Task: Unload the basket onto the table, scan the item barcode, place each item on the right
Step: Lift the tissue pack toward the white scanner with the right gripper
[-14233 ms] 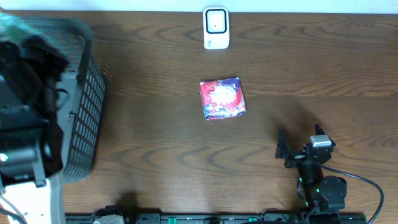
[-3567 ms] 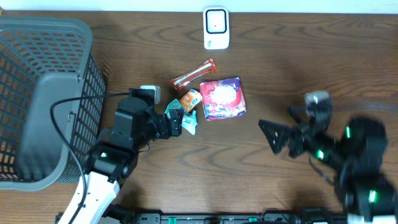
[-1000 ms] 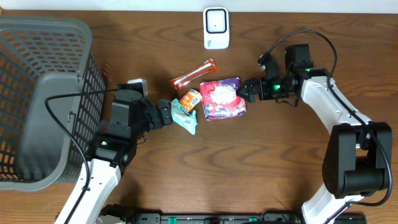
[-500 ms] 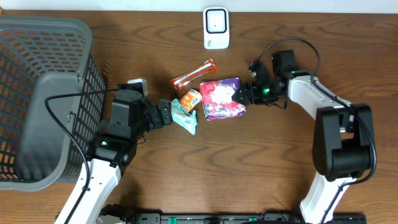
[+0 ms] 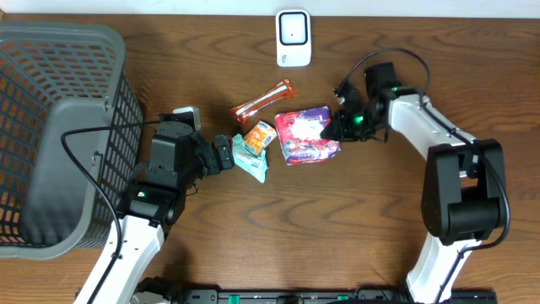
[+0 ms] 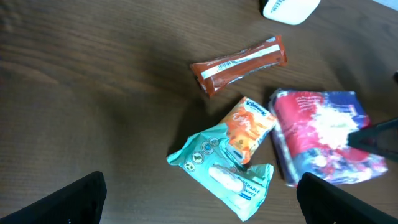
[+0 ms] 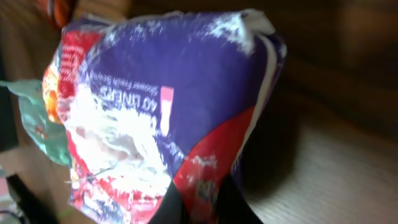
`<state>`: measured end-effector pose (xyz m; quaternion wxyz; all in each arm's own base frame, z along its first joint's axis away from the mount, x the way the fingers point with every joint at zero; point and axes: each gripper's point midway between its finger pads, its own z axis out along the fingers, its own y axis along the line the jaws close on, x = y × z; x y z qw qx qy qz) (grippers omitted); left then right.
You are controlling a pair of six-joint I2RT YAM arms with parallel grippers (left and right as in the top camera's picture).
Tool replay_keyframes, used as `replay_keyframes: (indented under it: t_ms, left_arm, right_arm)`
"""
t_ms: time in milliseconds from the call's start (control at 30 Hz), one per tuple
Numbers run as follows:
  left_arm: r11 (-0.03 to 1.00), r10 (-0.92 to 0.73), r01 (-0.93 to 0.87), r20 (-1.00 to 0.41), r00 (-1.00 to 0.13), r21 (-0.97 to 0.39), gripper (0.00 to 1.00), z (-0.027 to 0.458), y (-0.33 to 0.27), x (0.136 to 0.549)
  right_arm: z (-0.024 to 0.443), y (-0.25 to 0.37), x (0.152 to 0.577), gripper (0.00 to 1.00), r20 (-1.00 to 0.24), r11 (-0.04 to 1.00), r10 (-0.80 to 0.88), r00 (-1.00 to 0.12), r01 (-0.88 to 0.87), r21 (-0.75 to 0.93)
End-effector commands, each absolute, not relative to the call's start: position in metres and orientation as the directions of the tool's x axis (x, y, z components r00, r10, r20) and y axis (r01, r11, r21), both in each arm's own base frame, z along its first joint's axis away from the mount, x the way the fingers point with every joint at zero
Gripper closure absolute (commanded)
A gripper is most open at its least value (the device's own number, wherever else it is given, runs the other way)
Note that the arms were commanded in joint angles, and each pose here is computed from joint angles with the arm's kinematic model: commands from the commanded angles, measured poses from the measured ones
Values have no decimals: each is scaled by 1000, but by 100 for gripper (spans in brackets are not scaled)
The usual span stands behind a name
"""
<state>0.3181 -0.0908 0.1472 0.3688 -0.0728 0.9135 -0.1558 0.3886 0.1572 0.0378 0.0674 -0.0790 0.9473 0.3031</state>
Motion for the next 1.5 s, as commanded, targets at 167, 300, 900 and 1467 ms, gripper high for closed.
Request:
replay_keyframes:
  t_ms: [167,300,900,1467]
  left_arm:
    - [942,-254,-29,-657,-710,-333,2,149,-88,321]
    - [942,-254,-29,-657,-710,-333,2,149,-88,321]
    - [942,-254,-29,-657,-710,-333,2,149,-88,321]
    - [942,-254,-29,-657,-710,-333,2,149,-88,321]
  right_arm:
    - [124,89,418,99,-320,988,-44,-946,-88,125]
    - [154,24,413,99,-405,956,131,-905,224,-189]
    - [86,46,399,69,-311,858,-9,-950,152,-491]
    - [154,181,422,29,-362,984,-174,-916,-174,-32]
